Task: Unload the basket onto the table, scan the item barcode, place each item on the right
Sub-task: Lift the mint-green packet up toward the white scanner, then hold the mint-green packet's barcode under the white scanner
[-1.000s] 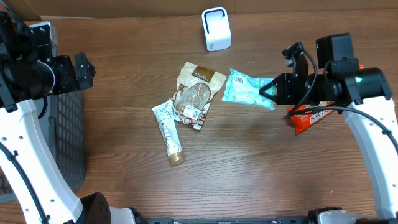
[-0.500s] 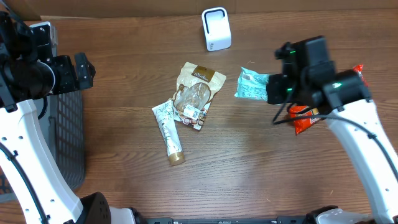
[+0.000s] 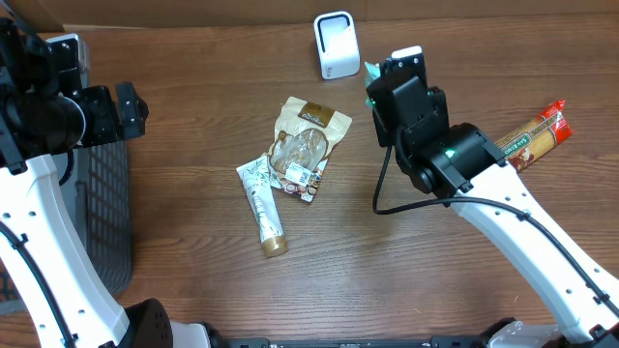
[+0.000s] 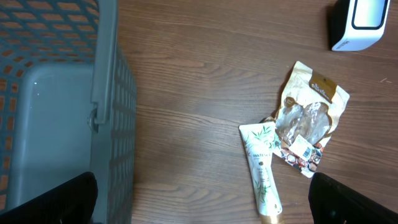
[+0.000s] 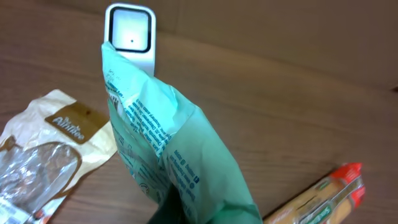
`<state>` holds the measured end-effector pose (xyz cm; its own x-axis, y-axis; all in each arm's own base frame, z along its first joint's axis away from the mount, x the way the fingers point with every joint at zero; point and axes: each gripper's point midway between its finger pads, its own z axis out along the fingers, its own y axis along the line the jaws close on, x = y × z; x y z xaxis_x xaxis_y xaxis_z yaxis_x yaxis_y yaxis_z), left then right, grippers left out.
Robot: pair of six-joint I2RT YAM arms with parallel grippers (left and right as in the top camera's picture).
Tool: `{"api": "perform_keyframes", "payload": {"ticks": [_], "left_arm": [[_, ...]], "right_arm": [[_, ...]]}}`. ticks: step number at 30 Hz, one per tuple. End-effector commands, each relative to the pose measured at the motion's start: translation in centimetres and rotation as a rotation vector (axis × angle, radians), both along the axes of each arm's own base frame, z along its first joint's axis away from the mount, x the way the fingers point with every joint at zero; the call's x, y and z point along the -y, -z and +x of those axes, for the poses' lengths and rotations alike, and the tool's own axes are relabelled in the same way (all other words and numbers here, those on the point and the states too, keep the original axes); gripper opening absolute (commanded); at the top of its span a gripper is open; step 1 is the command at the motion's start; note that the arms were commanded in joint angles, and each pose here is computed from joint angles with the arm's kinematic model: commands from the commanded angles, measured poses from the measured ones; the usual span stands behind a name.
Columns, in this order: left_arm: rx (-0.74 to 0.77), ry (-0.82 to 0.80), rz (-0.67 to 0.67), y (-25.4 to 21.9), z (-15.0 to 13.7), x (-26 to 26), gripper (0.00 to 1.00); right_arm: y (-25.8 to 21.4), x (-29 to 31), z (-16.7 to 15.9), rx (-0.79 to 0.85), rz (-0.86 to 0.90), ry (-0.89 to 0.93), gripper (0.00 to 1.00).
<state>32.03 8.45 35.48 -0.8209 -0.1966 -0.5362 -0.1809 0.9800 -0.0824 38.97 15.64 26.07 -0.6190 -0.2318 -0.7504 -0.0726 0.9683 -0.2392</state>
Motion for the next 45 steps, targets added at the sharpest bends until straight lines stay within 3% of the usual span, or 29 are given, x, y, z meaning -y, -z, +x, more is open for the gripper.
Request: {"api": "perform_keyframes", "payload": {"ticks": [1, 12, 27, 37, 45], "left_arm": [[-0.002, 0.015, 0.018, 0.0, -0.1, -0.2, 0.99], [-0.002, 0.015, 0.019, 0.0, -0.1, -0.2, 0.99], [-0.002, 0.015, 0.019, 0.0, -0.1, -0.2, 1.0], [-0.002, 0.015, 0.019, 0.0, -0.1, -0.2, 1.0], [-0.002, 0.015, 0.018, 0.0, -0.1, -0.2, 1.0]], "right_arm": [[-2.4, 0.5, 0.5, 0.072, -0.034, 0.018, 0.04], [-2.3, 0.4, 1.1, 0.067, -0.165, -0.062, 0.04], [-7.3, -2.2, 8.9, 0.384, -0.613, -0.138, 0.04], [-4.5, -5.1, 12.6, 0.416, -0.849, -0.28, 0.04], [-3.8, -8.3, 16.2, 0.604, -0.972, -0.351, 0.04]]}}
